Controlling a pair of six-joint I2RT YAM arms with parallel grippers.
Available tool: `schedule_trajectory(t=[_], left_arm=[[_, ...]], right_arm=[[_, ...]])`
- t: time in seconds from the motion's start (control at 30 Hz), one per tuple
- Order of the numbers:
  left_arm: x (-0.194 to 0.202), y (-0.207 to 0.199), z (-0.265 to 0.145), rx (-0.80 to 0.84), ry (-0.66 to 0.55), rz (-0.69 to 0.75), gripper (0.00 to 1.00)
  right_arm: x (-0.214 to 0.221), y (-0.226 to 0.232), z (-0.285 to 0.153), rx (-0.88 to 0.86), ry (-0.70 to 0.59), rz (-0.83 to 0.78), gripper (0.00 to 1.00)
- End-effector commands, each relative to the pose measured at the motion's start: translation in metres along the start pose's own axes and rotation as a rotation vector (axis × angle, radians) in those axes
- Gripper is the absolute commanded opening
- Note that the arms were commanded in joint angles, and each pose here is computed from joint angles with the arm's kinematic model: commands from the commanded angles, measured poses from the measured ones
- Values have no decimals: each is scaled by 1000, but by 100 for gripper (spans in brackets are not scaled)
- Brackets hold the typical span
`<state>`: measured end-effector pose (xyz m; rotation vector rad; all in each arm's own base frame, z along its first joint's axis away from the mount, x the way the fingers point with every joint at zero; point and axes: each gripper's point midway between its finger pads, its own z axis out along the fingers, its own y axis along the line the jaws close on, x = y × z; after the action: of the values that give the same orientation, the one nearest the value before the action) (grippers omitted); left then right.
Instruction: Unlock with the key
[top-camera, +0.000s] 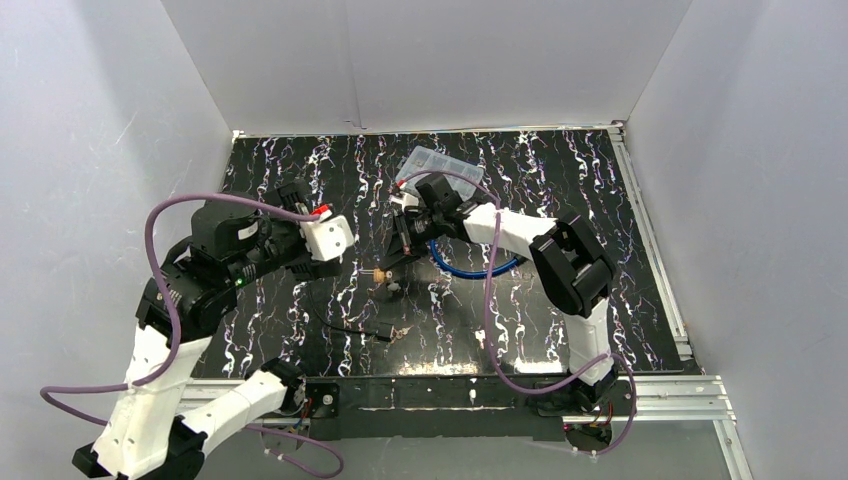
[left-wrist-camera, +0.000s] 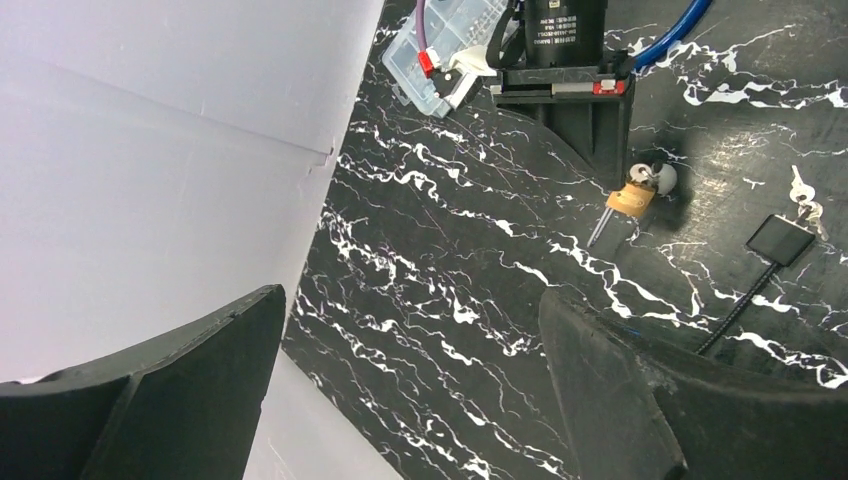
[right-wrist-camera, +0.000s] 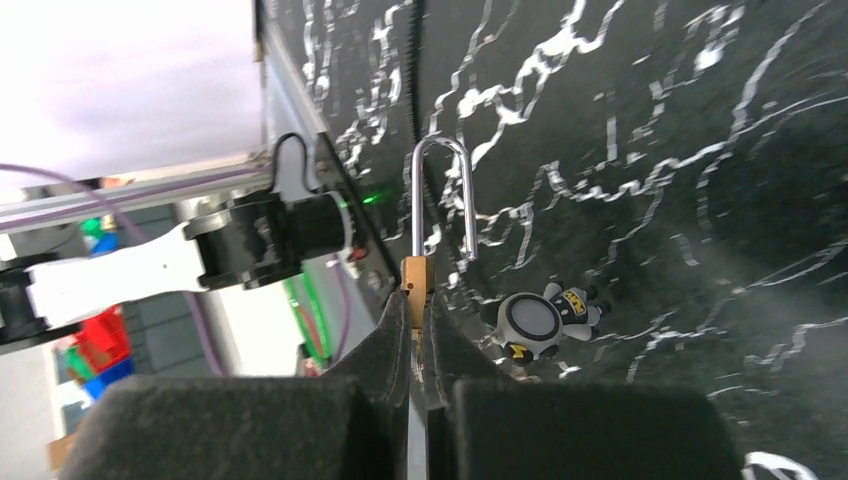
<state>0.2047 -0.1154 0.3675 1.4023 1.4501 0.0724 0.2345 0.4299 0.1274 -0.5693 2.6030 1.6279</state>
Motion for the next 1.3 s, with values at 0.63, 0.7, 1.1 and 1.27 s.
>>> schedule_trajectory(t=[0.63, 0.7, 1.1, 1.27], left_arm=[[14, 0, -4, -30, 76, -74, 98], [15, -1, -4, -28, 77, -67, 98], [13, 1, -6, -40, 66, -60, 98], [13, 1, -6, -39, 65, -60, 98]], right_arm=[[-18, -61, 17, 445, -91, -326, 1], [-13, -61, 21, 445, -84, -326, 1], [-10, -58, 44, 313, -45, -177, 1], [-30, -59, 46, 308, -41, -133, 1]])
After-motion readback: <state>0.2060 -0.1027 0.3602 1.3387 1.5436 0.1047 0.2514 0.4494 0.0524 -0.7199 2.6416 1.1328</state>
